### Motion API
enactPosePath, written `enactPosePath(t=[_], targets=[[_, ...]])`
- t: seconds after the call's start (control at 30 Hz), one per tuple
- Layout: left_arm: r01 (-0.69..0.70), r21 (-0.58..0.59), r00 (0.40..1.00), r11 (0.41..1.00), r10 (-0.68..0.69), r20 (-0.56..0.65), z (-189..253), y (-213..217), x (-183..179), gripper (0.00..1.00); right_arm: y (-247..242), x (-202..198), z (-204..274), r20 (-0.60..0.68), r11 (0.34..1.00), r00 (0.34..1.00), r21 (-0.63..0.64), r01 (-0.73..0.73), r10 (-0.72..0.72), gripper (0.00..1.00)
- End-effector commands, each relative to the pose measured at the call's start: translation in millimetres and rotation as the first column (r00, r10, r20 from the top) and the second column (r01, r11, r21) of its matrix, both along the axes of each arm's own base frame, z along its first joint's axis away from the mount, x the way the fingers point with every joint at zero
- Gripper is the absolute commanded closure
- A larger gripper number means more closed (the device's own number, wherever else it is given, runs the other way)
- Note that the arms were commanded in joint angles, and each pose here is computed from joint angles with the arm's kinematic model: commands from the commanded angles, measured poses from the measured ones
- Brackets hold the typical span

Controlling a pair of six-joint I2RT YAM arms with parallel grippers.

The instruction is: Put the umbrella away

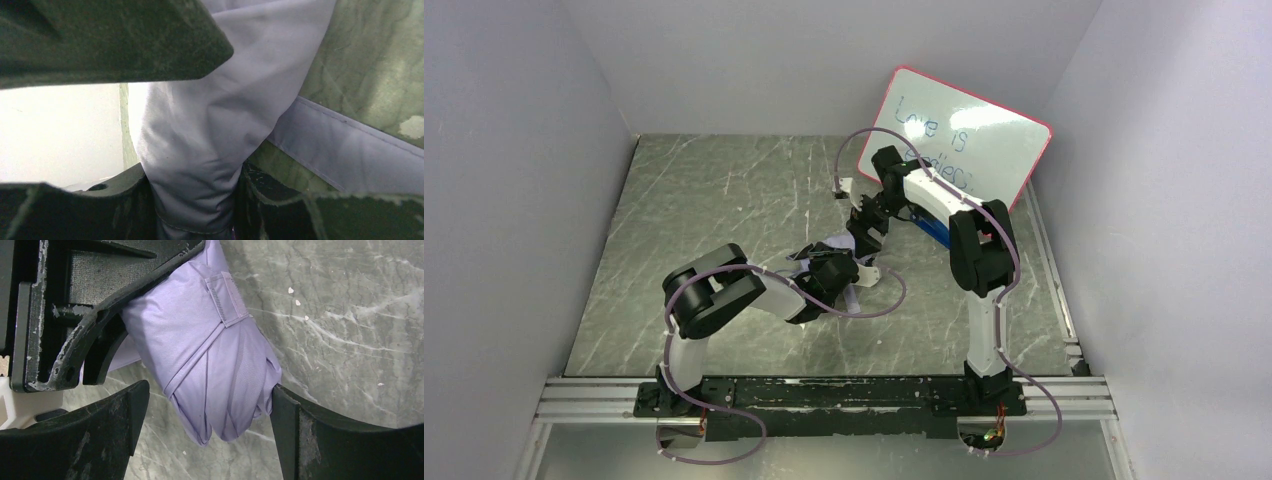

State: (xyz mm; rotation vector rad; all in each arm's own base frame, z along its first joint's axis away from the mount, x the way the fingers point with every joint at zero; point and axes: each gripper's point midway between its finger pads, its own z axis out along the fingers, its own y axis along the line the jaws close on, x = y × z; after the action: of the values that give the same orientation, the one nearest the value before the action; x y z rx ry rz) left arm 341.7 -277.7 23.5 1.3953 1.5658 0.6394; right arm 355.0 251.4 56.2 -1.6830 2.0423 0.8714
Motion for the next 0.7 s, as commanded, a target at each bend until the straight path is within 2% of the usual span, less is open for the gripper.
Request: enactPosePath(t=[0.0, 0.43, 0.57, 0.67], targets=[[0.066, 0.284, 0.967, 0.957, 0.009, -0.254, -83, 56, -45, 0.95, 19, -26, 4, -0.046, 0.995, 0.995, 0.036, -0.09, 0.091, 0.1], [0.075, 0.281, 0.968, 0.957, -0.002, -0.252, -81, 54, -46, 0.95, 17, -27, -48, -0.045, 0.99, 0.994, -0.099, -0.099, 0.095, 0.13], [0.077, 0.272, 0.968, 0.959, -0.007, -0.252, -80, 52, -46, 0.95, 9, -32, -63, -0.07, 0.985, 0.994, -0.141, -0.097, 0.088, 0.19], [0.077, 0.269, 0.968, 0.96, -0.007, -0.252, -79, 51, -46, 0.95, 0, -34, -76, -0.07, 0.98, 0.996, -0.186, -0.073, 0.06, 0.3]])
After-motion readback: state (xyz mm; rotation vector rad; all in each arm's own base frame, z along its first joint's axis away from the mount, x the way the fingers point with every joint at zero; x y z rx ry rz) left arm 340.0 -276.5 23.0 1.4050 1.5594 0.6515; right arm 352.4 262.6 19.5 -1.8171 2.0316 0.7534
